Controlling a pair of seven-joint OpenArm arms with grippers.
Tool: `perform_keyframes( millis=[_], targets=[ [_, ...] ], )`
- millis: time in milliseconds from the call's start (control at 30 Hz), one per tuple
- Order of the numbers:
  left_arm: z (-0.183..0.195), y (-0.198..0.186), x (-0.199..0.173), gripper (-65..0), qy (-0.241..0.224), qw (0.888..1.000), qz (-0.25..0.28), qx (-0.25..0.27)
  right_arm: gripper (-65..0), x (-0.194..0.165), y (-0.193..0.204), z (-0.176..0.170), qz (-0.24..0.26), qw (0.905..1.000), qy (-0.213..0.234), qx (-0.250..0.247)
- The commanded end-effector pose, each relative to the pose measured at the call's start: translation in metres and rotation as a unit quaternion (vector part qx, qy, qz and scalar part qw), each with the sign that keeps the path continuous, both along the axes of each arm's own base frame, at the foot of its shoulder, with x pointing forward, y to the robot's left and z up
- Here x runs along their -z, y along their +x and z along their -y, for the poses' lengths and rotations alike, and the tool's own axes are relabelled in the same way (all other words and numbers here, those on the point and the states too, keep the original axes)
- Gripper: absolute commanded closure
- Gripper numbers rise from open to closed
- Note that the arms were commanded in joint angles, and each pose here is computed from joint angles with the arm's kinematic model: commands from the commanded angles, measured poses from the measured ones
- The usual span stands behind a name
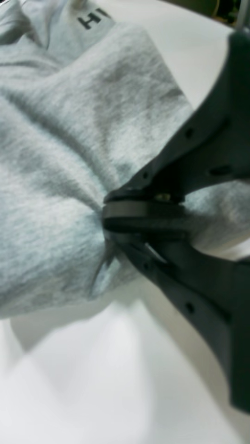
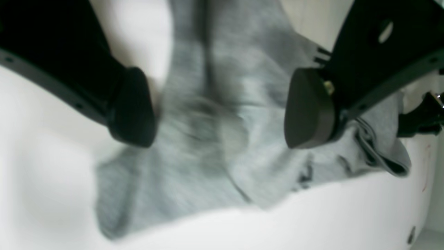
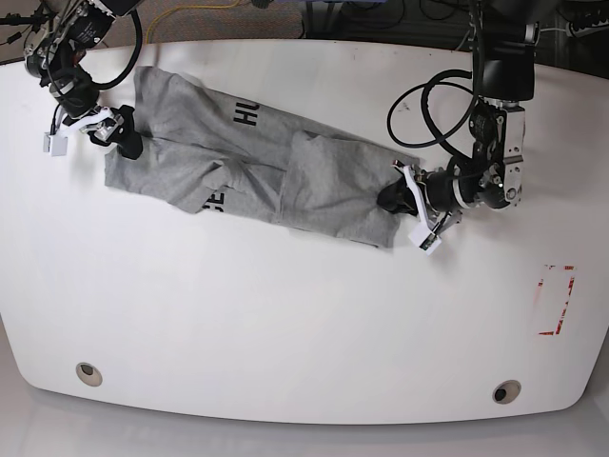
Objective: Fold the T-shirt properly
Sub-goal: 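Pull the shirt ends apart with both grippers to straighten the bundle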
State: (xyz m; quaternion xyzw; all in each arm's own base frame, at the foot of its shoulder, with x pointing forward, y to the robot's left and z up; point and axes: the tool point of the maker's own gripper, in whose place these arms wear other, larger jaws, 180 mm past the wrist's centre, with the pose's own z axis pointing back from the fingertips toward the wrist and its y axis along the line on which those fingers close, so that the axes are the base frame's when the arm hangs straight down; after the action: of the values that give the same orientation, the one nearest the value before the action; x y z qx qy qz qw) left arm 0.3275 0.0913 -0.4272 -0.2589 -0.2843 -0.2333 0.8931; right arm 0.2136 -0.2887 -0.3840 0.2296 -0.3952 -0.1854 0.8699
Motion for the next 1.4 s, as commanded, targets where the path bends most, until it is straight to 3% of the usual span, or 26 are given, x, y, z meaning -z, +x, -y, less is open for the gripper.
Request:
perform_keyframes(
  millis=[0, 300, 500, 667, 867, 1133, 1233, 1367],
  targets=[
    [-0.06, -0.023, 0.035, -4.3, 0.138, 0.988, -0.072, -0.002, -54.7, -0.011, 0.008, 0.009, 0.027, 0.9996, -0.002, 0.006],
    [-0.081, -0.021, 0.03, -4.3, 0.158, 0.985, -0.068, -0.006, -54.7, -0.009, 0.009, 0.002, 0.024, 0.9997, 0.001, -0.005],
    [-0.081, -0.024, 0.031, -4.3, 0.158, 0.985, -0.067, 0.005, -54.7, 0.008, 0.011, -0.046, 0.008, 0.9978, 0.035, -0.055],
    [-0.08, -0.026, 0.031, -4.3, 0.157, 0.985, -0.065, 0.017, -54.7, 0.019, 0.009, -0.071, 0.0, 0.9966, 0.056, -0.061],
    [-0.081, -0.027, 0.031, -4.3, 0.157, 0.985, -0.067, 0.014, -54.7, 0.032, 0.005, -0.079, -0.02, 0.9971, 0.046, -0.058],
    [-0.089, -0.025, 0.029, -4.3, 0.156, 0.985, -0.066, 0.001, -54.1, 0.033, 0.015, -0.104, -0.02, 0.9943, 0.049, -0.093],
    [-0.096, -0.024, 0.027, -4.3, 0.163, 0.984, -0.065, 0.0, -47.4, 0.028, 0.025, -0.103, -0.006, 0.9949, 0.047, -0.089],
    [-0.097, -0.025, 0.028, -4.3, 0.164, 0.984, -0.066, 0.0, -33.3, 0.028, 0.029, -0.1, -0.005, 0.9956, 0.033, -0.088]
  ],
)
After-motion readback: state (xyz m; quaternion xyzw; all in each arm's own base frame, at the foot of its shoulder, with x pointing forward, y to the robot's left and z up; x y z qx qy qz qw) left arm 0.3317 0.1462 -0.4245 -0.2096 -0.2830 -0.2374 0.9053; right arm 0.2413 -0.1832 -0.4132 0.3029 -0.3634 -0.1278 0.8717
